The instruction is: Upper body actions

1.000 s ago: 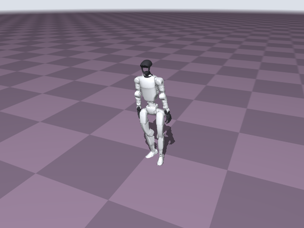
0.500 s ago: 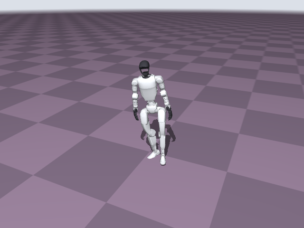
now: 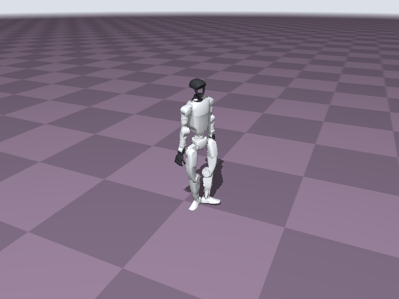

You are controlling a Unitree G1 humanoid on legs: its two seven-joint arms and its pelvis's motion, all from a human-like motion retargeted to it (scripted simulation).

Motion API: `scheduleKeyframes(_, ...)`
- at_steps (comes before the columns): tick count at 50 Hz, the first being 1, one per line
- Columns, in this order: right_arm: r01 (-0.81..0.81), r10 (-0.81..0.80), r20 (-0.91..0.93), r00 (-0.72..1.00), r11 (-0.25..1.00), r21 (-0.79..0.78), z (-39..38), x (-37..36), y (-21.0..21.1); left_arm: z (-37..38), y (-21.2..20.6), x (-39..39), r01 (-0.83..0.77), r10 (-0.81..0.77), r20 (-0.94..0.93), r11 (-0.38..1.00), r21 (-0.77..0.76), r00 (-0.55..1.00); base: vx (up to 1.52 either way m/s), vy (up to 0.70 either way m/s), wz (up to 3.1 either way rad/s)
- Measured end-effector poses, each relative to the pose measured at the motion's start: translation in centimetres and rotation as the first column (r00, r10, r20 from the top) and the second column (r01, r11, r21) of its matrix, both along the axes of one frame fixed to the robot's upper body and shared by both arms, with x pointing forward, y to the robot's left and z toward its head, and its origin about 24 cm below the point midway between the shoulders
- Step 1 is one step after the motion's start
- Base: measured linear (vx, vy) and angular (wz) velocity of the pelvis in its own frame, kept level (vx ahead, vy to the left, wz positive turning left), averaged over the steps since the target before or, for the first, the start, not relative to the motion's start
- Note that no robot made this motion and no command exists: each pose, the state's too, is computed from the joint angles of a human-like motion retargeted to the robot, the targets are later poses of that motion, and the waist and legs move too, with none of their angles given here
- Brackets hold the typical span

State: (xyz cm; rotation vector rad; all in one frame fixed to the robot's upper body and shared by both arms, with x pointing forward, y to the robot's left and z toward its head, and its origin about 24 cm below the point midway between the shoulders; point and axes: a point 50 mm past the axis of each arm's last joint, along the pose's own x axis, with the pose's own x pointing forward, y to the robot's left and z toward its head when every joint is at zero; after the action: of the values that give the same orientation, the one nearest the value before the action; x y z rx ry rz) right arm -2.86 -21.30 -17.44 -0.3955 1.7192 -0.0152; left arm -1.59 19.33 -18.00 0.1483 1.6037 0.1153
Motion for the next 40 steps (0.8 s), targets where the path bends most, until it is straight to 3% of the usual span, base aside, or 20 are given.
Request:
scheduleKeyframes(11,0.043,-0.046,0.067,0.997,0.998,0.050,-0.2,1.5,0.2,0.2,1.6,1.7,0.113,-0.112,-0.025,0.993,0.029,0.993,0.15,0.15,1.70)
scheduleKeyframes(23,-0.142,0.119,0.210,0.971,0.985,0.098,-0.5,5.1,1.8,0.6,3.1,-0.5,0.049,-0.045,-0.104,0.998,0.042,0.994,0.10,-0.10,1.22)
scheduleKeyframes(40,-0.151,0.124,0.191,0.974,0.980,0.133,-0.6,5.0,2.2,0.9,3.2,-2.7,-0.051,0.058,-0.159,0.997,0.051,0.986,0.03,-0.14,0.52)
